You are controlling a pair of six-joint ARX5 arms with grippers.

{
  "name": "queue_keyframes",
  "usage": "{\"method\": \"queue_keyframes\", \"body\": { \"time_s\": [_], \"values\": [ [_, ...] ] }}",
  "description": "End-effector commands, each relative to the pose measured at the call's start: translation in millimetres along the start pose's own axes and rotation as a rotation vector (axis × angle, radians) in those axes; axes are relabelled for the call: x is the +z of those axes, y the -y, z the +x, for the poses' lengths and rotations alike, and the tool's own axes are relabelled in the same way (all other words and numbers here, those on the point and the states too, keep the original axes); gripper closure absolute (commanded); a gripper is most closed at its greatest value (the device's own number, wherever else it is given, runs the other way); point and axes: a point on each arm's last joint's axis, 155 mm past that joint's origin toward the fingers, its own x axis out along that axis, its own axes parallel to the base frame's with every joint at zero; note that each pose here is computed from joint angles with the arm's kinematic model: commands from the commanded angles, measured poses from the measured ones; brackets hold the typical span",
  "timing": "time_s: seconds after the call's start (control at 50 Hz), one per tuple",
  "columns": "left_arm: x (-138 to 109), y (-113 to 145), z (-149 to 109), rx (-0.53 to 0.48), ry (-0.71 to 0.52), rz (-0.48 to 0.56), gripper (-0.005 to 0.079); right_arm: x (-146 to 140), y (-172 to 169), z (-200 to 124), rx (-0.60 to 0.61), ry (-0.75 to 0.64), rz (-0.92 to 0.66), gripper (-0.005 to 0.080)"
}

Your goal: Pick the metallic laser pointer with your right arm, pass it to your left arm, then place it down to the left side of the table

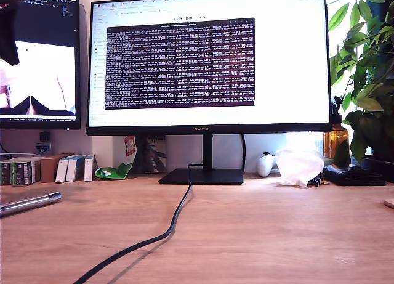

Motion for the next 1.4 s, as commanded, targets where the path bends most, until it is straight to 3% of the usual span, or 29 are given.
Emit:
{"method": "queue_keyframes", "body": {
  "time_s": [0.0, 0.3, 0.44, 0.64, 0.8, 0.92, 1.38],
  "values": [
    [-19, 0, 7, 0.021, -0.005, -0.011, 0.0765, -17, 8, 1, -0.046, -0.018, 0.030, 0.0763],
    [-56, -6, -11, 0.147, 0.134, -0.029, 0.0765, -71, 27, -11, -0.173, 0.005, 0.138, 0.0763],
    [-70, 4, -22, 0.123, 0.140, -0.034, 0.0765, -86, 28, -20, -0.194, 0.012, 0.147, 0.0763],
    [-64, 10, -27, 0.094, 0.175, -0.043, 0.0765, -67, 26, -27, -0.171, 0.093, 0.161, 0.0763],
    [-43, 13, -30, 0.063, 0.261, -0.084, 0.0765, -54, 35, -30, -0.204, 0.160, 0.270, 0.0763],
    [-44, 5, -31, 0.111, 0.281, -0.082, 0.0764, -61, 57, -34, -0.336, 0.154, 0.265, 0.0763],
    [-46, 3, -56, 0.183, 0.499, -0.115, 0.0764, -94, 61, -29, -0.408, 0.253, 0.340, 0.0763]
  ]
}}
